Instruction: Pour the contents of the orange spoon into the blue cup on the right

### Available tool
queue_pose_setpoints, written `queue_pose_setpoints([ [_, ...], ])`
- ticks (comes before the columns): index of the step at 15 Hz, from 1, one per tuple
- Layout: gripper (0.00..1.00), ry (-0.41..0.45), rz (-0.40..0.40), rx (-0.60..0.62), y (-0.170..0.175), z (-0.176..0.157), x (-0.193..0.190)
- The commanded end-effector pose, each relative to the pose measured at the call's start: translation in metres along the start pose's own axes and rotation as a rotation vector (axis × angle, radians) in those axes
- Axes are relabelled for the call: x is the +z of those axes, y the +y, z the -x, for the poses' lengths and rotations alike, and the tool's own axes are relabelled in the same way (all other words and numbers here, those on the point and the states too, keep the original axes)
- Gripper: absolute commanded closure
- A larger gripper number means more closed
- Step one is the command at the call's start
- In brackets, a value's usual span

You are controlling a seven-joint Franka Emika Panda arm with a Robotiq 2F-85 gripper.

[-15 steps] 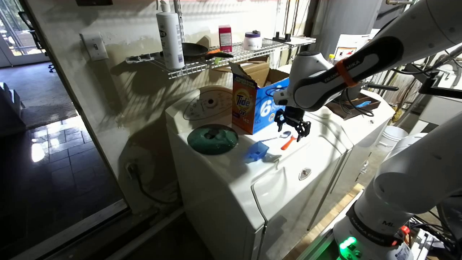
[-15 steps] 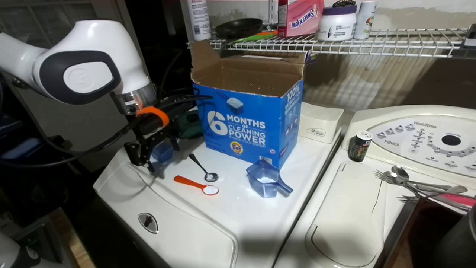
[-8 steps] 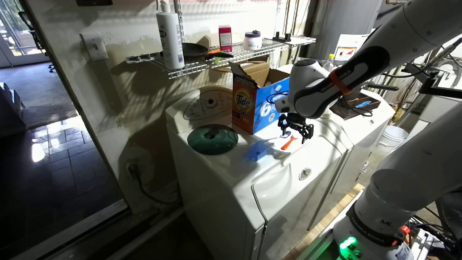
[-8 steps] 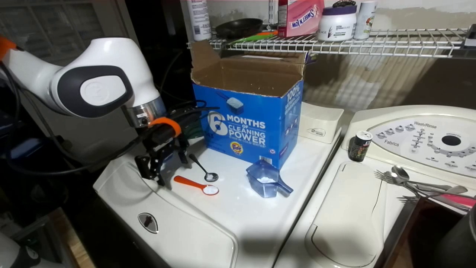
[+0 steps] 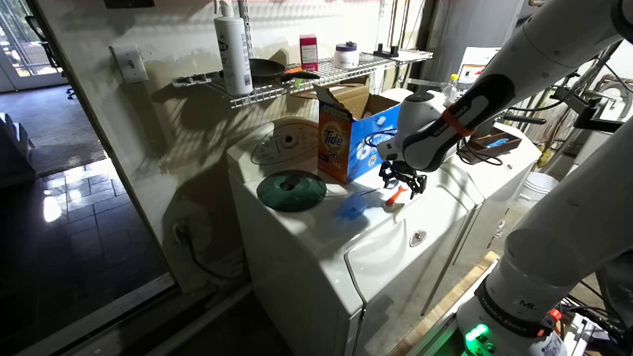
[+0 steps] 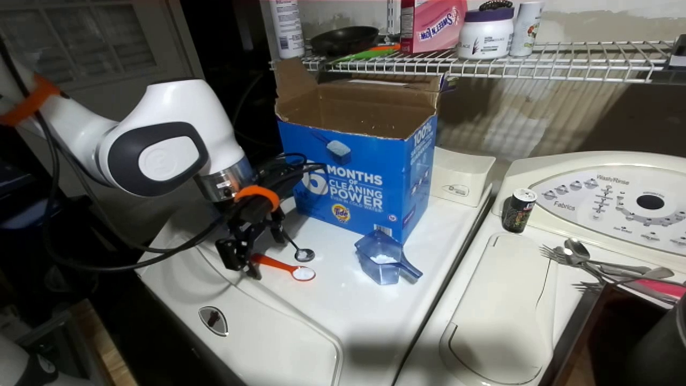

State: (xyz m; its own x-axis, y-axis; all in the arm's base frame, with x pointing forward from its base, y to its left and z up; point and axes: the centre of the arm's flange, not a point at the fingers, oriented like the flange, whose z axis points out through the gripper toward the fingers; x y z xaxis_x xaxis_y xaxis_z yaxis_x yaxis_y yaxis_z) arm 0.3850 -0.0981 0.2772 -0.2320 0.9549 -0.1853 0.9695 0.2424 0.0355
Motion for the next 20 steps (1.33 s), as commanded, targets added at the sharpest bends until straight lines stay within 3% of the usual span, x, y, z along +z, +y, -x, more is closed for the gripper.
queue_pose_setpoints([
  [1,0.07,0.004,0.025,-0.036,0.009,0.006,0.016],
  [2,0.23,0.004,0.029,-0.041,0.01,0.006,0.018],
  [4,0.41,0.009,0.03,-0.049,0.01,0.005,0.021],
  [5,0.4,0.01,0.029,-0.054,0.01,0.005,0.022],
  [6,0.22,0.011,0.028,-0.057,0.01,0.005,0.024],
  [7,0.13,0.012,0.026,-0.059,0.01,0.005,0.025],
  [8,0.11,0.013,0.027,-0.06,0.011,0.006,0.025],
  [10,0.2,0.014,0.024,-0.064,0.01,0.006,0.026],
  [11,0.4,0.013,0.02,-0.066,0.01,0.007,0.027],
  [14,0.55,0.009,0.024,-0.073,0.01,0.008,0.025],
  [20,0.99,0.001,0.032,-0.074,0.012,0.012,0.022],
])
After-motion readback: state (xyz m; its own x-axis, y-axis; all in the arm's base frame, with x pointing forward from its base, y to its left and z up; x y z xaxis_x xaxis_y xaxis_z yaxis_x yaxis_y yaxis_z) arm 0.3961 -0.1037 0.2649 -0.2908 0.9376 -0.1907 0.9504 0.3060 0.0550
